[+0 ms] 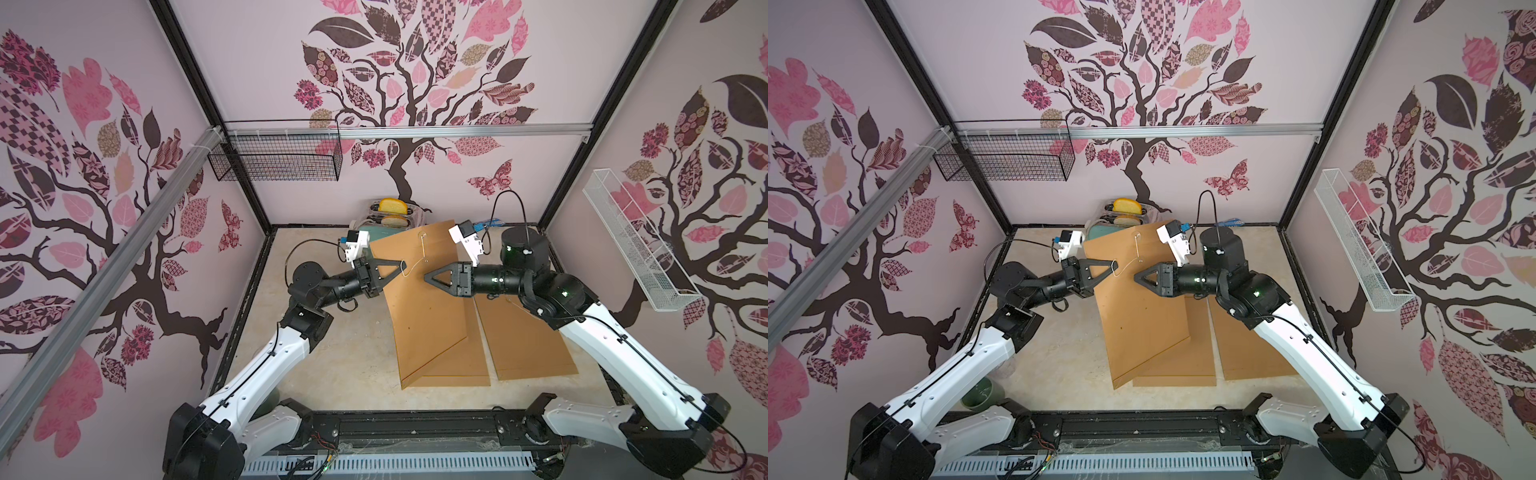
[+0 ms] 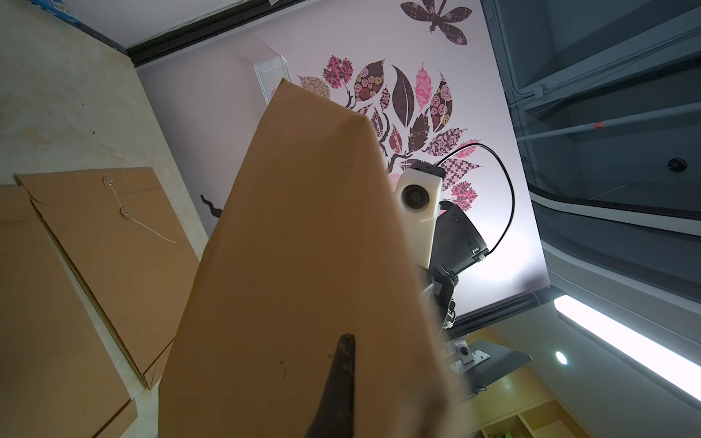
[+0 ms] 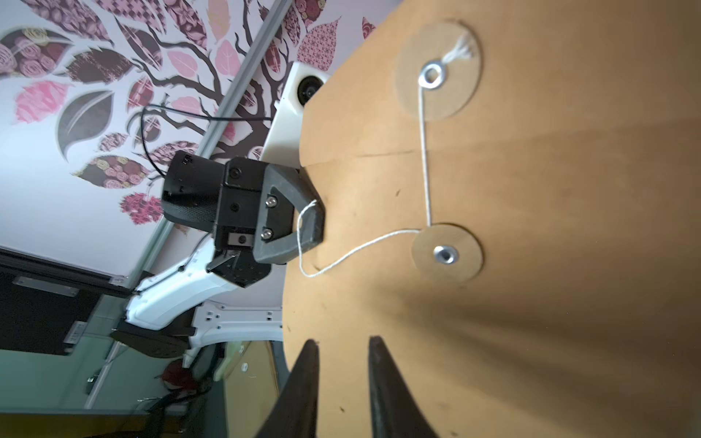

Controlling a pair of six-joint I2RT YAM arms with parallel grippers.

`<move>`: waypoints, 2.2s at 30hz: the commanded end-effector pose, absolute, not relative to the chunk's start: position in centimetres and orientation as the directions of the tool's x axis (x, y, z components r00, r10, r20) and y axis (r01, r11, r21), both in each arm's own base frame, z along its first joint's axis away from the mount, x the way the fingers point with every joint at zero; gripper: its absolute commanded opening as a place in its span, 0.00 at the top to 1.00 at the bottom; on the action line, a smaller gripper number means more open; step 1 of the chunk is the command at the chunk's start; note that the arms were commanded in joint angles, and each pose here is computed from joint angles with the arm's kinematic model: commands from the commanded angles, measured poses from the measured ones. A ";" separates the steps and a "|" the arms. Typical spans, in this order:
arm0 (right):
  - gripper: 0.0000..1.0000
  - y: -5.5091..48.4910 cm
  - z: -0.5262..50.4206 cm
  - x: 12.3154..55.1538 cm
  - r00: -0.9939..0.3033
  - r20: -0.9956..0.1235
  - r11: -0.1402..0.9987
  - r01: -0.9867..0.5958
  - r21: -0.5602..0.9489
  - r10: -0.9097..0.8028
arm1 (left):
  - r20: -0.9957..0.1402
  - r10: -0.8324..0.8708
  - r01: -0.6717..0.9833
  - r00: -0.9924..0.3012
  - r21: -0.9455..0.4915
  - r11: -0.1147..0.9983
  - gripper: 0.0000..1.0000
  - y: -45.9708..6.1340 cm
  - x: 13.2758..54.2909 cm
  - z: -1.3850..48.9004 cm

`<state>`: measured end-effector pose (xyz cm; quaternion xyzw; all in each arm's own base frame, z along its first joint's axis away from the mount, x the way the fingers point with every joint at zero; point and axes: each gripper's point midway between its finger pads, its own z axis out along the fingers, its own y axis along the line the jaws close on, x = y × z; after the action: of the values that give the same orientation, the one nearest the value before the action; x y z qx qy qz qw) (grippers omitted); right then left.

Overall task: Close the mouth of the file bag
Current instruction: Close the file bag.

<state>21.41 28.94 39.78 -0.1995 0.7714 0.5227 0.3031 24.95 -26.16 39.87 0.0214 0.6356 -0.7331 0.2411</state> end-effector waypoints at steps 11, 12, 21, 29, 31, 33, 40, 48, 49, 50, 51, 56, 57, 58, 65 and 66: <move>0.52 28.6 43.3 21.7 -0.070 -0.957 0.471 -0.879 -0.074 -0.281 | -0.388 -0.348 0.436 -0.853 -0.897 -0.070 1.00 -25.8 24.7 41.7; 0.52 28.9 43.2 21.7 -0.055 -0.951 0.461 -0.882 -0.096 -0.303 | -0.387 -0.348 0.435 -0.854 -0.898 -0.067 1.00 -25.8 24.7 41.7; 0.44 31.3 43.0 20.4 0.066 -0.927 0.356 -0.911 -0.206 -0.369 | -0.385 -0.346 0.429 -0.855 -0.902 -0.058 1.00 -25.8 24.8 41.5; 0.44 32.7 41.7 20.9 0.097 -0.905 0.339 -0.906 -0.252 -0.415 | -0.388 -0.342 0.432 -0.856 -0.900 -0.061 1.00 -25.8 24.6 41.9; 0.44 33.1 41.6 20.9 0.096 -0.903 0.332 -0.909 -0.251 -0.419 | -0.388 -0.341 0.431 -0.857 -0.900 -0.060 1.00 -25.8 24.5 41.9; 0.44 33.2 41.7 20.9 0.094 -0.906 0.334 -0.910 -0.246 -0.413 | -0.389 -0.341 0.433 -0.856 -0.900 -0.058 1.00 -25.8 24.6 41.9; 0.50 33.5 41.3 22.1 0.087 -0.906 0.393 -0.881 -0.264 -0.415 | -0.398 -0.336 0.443 -0.854 -0.894 -0.067 1.00 -25.7 24.0 42.4; 0.65 33.9 41.6 23.0 0.053 -0.922 0.442 -0.866 -0.233 -0.382 | -0.408 -0.331 0.455 -0.851 -0.887 -0.077 1.00 -25.9 23.6 42.8; 0.67 34.0 41.5 23.1 0.048 -0.923 0.448 -0.864 -0.230 -0.382 | -0.412 -0.329 0.459 -0.850 -0.885 -0.078 1.00 -26.0 23.5 42.8; 0.67 34.0 41.5 23.2 0.046 -0.924 0.448 -0.865 -0.227 -0.379 | -0.413 -0.327 0.460 -0.850 -0.884 -0.081 1.00 -26.0 23.4 42.9; 0.69 34.2 41.3 23.2 0.044 -0.924 0.445 -0.867 -0.225 -0.381 | -0.413 -0.326 0.461 -0.850 -0.884 -0.082 1.00 -26.1 23.4 43.0; 0.76 34.4 40.7 23.3 0.031 -0.915 0.444 -0.867 -0.225 -0.403 | -0.418 -0.322 0.466 -0.849 -0.880 -0.086 1.00 -26.1 23.2 43.2; 0.78 34.3 40.6 23.4 0.032 -0.911 0.450 -0.862 -0.233 -0.410 | -0.421 -0.324 0.470 -0.847 -0.879 -0.086 1.00 -26.1 23.1 43.2; 0.81 34.2 40.4 23.5 0.033 -0.908 0.454 -0.858 -0.239 -0.417 | -0.423 -0.326 0.472 -0.846 -0.877 -0.087 1.00 -26.0 23.0 43.3; 1.00 34.2 41.0 23.6 0.044 -0.920 0.467 -0.852 -0.238 -0.389 | -0.422 -0.324 0.470 -0.847 -0.879 -0.085 1.00 -26.0 23.0 43.2; 1.00 34.2 41.2 23.4 0.047 -0.924 0.463 -0.855 -0.234 -0.379 | -0.421 -0.325 0.470 -0.847 -0.879 -0.085 1.00 -26.0 23.0 43.2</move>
<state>23.07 34.06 40.30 -0.4826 0.6620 0.2135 0.5322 25.52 -25.89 39.90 -0.0007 0.6496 -0.7165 0.2544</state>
